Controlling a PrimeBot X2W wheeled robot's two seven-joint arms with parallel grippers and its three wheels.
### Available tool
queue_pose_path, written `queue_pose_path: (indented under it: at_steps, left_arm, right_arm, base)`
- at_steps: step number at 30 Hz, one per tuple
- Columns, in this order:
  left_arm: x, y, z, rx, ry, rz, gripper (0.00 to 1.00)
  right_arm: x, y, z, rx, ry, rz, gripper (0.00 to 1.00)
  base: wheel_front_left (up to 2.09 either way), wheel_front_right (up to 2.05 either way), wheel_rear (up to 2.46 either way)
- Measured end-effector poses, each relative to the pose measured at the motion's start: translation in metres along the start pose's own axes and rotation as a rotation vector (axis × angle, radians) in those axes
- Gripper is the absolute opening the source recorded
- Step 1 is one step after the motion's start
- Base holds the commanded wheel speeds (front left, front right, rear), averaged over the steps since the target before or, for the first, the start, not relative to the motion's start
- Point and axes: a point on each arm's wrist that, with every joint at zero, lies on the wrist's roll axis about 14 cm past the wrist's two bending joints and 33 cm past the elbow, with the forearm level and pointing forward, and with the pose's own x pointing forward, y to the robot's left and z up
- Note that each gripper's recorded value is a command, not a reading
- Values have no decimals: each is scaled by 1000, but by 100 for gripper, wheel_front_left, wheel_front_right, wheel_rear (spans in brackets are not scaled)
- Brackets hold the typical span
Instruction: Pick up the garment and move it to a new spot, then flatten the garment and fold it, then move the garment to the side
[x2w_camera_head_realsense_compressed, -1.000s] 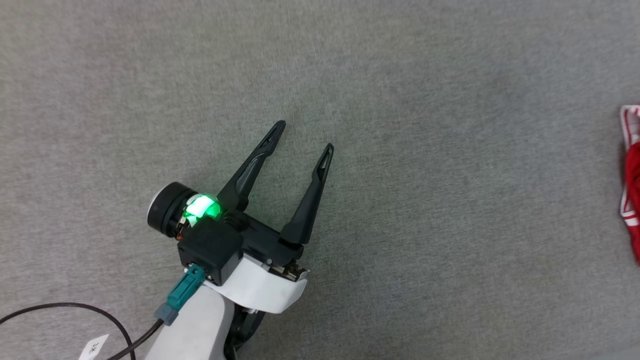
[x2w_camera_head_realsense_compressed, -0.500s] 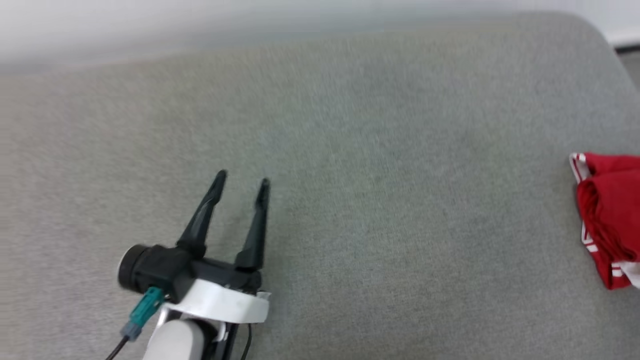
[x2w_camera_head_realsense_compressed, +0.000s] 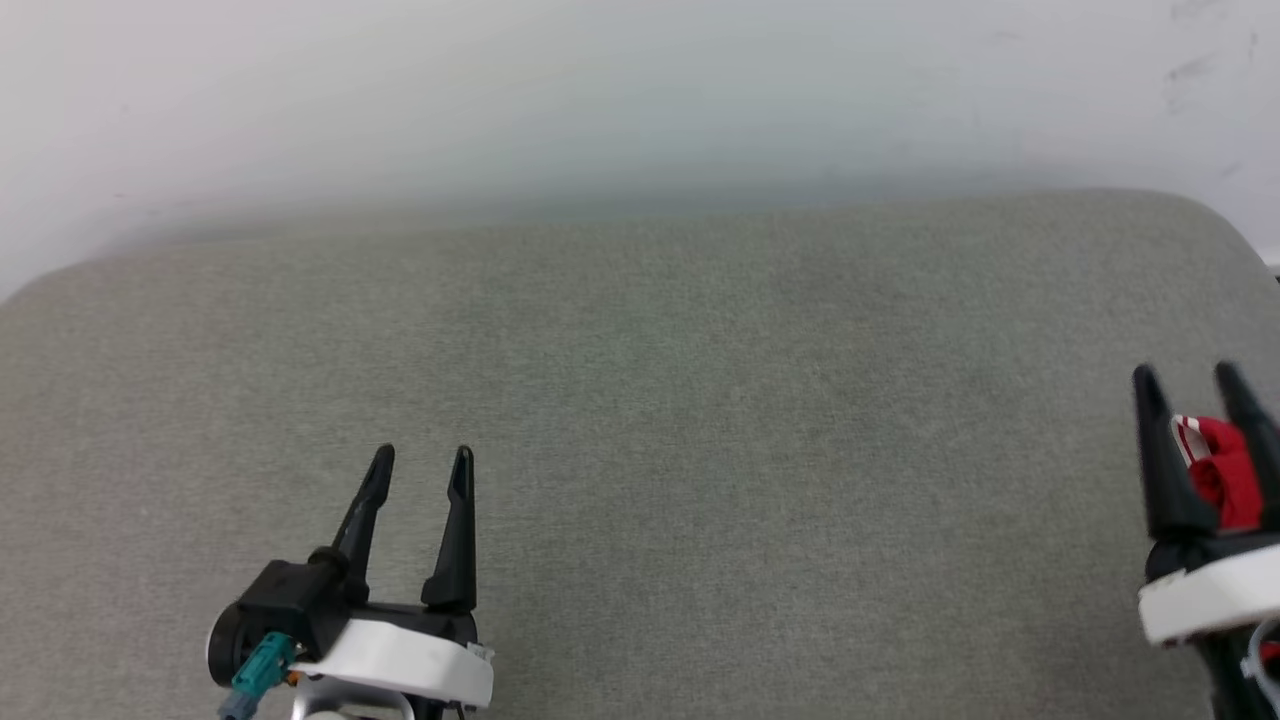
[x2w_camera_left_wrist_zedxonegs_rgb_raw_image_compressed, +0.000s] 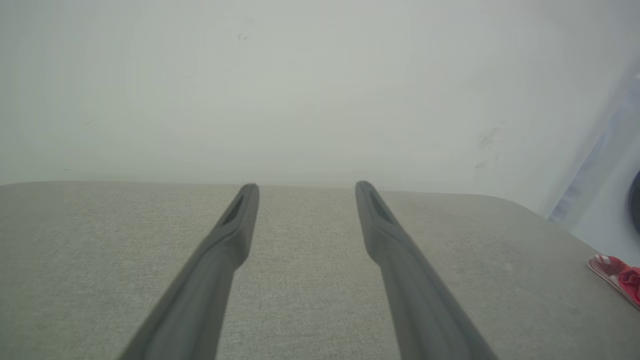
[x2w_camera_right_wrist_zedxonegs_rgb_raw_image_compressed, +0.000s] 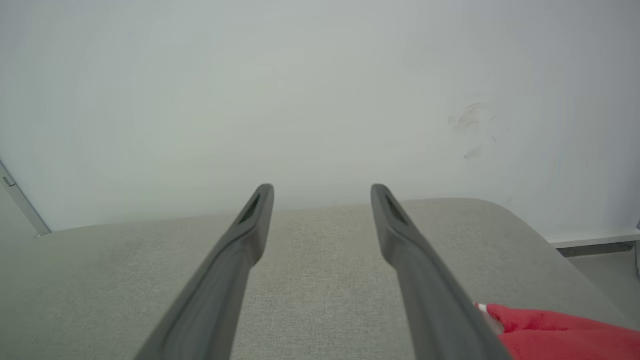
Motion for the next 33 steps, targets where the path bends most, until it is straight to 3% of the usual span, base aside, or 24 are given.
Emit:
queue_pose_path:
  at_steps: [10,33]
  left_arm:
    - [-35,23,-11,30,51,105,100]
    - [-49,33,-13,22,62,174,100]
  right_arm:
    - [-28,45,-40,73,23,66,100]
    - [-34,61,-65,82,65,87,100]
  base:
    - [0,0,0]
    - [0,0,0]
